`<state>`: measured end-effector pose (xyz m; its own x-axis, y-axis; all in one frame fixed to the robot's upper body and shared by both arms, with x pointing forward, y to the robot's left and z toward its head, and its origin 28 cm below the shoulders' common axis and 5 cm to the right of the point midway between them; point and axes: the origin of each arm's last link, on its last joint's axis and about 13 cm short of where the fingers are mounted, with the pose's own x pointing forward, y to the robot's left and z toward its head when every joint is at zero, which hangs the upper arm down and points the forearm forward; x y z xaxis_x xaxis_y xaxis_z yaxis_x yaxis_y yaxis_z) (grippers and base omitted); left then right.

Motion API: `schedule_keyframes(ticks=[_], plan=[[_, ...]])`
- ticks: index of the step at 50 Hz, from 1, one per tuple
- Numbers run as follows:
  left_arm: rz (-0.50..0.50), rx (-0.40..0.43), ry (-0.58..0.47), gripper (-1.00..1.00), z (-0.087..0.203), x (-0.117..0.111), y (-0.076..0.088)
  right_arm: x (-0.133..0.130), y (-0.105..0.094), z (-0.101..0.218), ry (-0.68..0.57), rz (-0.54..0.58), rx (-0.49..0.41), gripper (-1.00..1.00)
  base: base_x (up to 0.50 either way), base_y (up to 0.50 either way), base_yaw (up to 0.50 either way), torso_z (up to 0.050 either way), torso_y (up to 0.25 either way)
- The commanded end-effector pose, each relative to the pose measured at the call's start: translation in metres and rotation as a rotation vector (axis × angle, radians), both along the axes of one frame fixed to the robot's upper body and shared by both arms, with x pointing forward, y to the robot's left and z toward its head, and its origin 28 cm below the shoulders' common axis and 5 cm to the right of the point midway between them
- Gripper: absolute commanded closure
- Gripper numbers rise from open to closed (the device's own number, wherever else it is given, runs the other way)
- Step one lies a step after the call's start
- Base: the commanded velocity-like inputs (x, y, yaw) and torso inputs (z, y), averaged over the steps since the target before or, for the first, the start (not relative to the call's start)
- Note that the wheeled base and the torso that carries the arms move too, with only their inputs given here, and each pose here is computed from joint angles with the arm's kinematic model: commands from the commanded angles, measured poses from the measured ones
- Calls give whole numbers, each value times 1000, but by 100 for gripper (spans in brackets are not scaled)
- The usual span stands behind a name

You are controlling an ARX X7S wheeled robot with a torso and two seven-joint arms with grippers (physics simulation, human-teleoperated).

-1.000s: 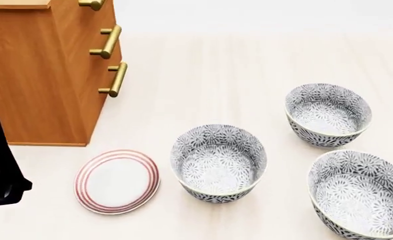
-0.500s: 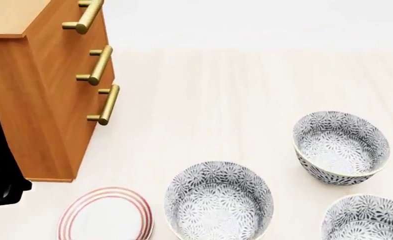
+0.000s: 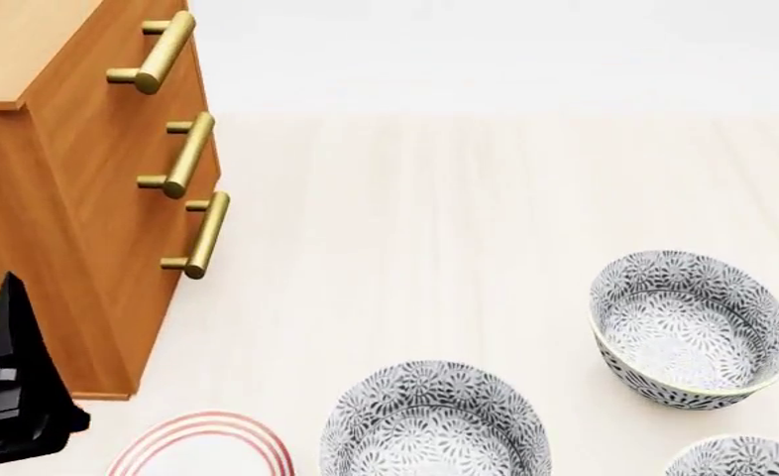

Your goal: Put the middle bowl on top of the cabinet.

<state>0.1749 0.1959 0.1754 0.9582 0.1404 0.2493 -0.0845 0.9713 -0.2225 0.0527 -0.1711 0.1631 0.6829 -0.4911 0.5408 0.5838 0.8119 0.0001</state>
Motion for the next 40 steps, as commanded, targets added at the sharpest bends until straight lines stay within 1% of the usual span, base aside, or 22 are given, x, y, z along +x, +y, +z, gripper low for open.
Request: schedule_keyframes(ticks=[1,2,3,4,7,11,15,16,23,31,32,40], plan=[[-87,-100,147,-100,-28,-26,-30,2,5,0,-15,2,8,-100,0,0,0,0,0],[-115,-111,156,-100,-28,-30,-34,1,7,0,-21,0,12,-100,0,0,0,0,0],[-119,-117,164,-100,-29,-31,-36,1,7,1,-23,-1,14,-100,0,0,0,0,0],[-138,-144,181,-100,-29,-33,-38,1,9,1,-29,-3,16,-100,0,0,0,0,0],[-153,-165,218,-100,-31,-32,-42,2,12,1,-40,-7,20,-100,0,0,0,0,0],[-193,-173,243,-100,-27,-31,-50,8,17,0,-46,-3,27,-100,0,0,0,0,0],[-251,-211,278,-100,-22,-30,-61,13,21,-1,-49,1,31,-100,0,0,0,0,0],[-280,-218,293,-100,-21,-33,-66,14,21,-1,-51,1,33,-100,0,0,0,0,0],[-375,-233,376,-100,-28,-38,-86,10,20,1,-61,-3,38,-100,0,0,0,0,0],[-382,-251,403,-100,-29,-36,-97,4,13,-1,-63,3,38,-100,0,0,0,0,0],[-368,-262,428,-100,-30,-35,-98,3,12,-1,-62,5,37,-100,0,0,0,0,0],[-327,-276,468,-100,-35,-29,-103,-3,6,-3,-64,6,33,-100,0,0,0,0,0]])
